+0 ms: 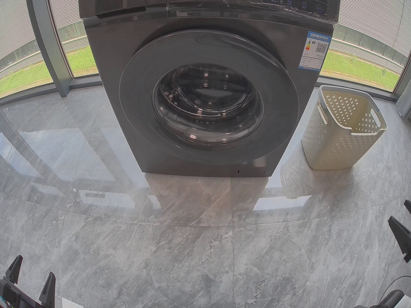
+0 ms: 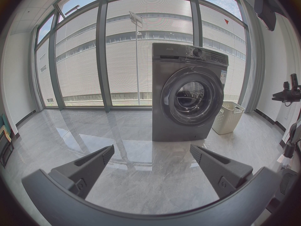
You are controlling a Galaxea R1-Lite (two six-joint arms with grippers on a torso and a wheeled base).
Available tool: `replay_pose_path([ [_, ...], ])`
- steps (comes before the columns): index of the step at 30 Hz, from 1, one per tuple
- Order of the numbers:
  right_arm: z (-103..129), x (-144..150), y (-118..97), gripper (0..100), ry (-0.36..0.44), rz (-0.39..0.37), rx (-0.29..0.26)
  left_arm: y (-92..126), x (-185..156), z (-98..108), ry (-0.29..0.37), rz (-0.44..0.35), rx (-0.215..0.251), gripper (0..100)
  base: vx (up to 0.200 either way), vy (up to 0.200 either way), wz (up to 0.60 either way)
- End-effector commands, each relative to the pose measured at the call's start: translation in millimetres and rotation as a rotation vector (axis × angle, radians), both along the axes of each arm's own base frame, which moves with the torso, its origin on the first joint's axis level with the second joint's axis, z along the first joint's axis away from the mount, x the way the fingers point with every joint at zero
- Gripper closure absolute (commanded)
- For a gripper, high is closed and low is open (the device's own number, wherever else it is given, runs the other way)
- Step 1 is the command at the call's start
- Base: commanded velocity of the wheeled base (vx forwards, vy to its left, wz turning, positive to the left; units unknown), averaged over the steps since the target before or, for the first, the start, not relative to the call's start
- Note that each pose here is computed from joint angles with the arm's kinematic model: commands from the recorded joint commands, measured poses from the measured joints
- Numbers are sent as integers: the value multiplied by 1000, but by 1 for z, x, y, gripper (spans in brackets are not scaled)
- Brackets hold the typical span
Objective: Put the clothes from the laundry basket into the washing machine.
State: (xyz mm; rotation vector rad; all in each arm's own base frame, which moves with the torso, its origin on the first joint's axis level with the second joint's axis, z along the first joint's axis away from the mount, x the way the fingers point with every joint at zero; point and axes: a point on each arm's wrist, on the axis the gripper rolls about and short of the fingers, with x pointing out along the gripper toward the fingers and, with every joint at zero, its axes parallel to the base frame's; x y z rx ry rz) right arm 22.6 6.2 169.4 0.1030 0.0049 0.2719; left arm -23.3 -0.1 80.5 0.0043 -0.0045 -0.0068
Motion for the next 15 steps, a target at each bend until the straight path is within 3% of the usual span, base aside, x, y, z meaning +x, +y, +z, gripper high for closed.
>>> replay_pose_path([
  [1,10,134,80,0,287,261,57,0,0,-5,6,-2,0,0,200,0,0],
  [4,14,151,98,0,289,269,111,0,0,-5,8,-2,0,0,67,0,0],
  [15,14,177,143,0,305,370,168,0,0,-5,8,-4,2,0,0,0,0],
])
